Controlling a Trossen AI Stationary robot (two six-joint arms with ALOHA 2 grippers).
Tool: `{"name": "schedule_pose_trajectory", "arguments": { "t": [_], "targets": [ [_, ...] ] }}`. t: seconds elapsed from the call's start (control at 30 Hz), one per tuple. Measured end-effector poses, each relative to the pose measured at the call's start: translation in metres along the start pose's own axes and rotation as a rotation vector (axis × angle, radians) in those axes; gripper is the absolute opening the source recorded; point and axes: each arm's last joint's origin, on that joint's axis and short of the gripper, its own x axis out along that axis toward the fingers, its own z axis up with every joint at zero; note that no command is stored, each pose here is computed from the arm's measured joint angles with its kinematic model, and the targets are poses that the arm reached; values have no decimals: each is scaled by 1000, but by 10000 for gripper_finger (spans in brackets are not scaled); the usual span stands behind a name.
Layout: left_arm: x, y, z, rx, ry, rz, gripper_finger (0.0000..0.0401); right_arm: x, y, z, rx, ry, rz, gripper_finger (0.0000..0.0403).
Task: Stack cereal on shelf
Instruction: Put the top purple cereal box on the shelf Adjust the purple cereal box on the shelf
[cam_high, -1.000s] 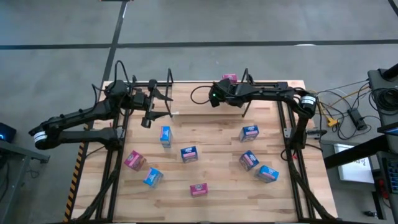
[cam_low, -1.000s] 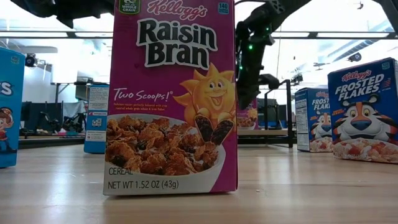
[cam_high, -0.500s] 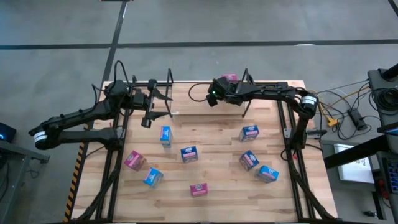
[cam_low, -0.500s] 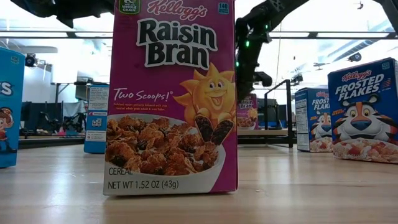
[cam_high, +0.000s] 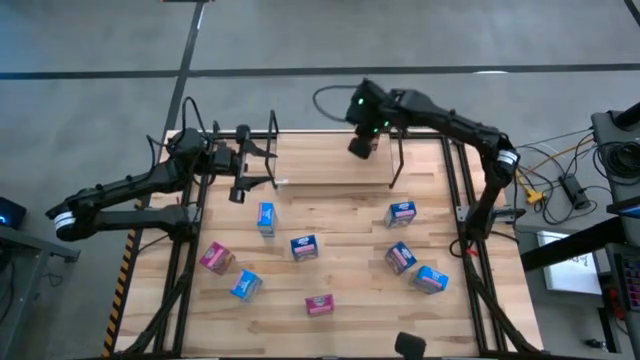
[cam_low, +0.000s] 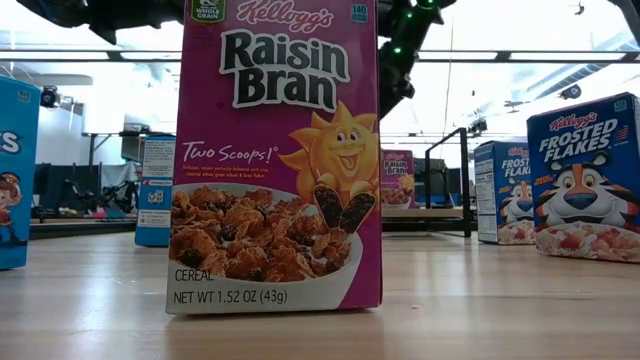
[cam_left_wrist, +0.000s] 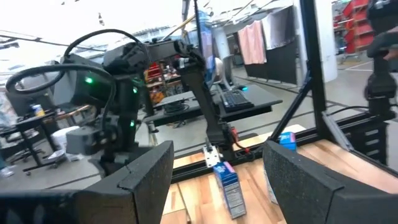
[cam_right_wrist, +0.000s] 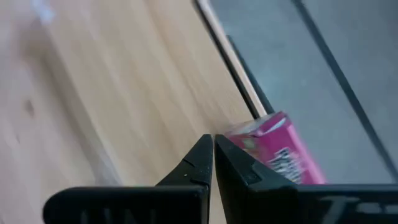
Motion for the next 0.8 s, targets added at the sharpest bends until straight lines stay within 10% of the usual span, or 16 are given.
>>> {"name": "schedule_pose_trajectory", "arguments": {
  "t": [0.13,0.3,0.8],
  "targets": [
    [0,0,0,0,3,7,231,-7,-27,-5,-176,-55,154,9],
    [0,1,0,2,7,18,231,-8,-48,-10,-81,-78,154,22],
    [0,1,-3,-8,30,46,231,2,-56,-17,-248,-59,111,234]
  ]
}}
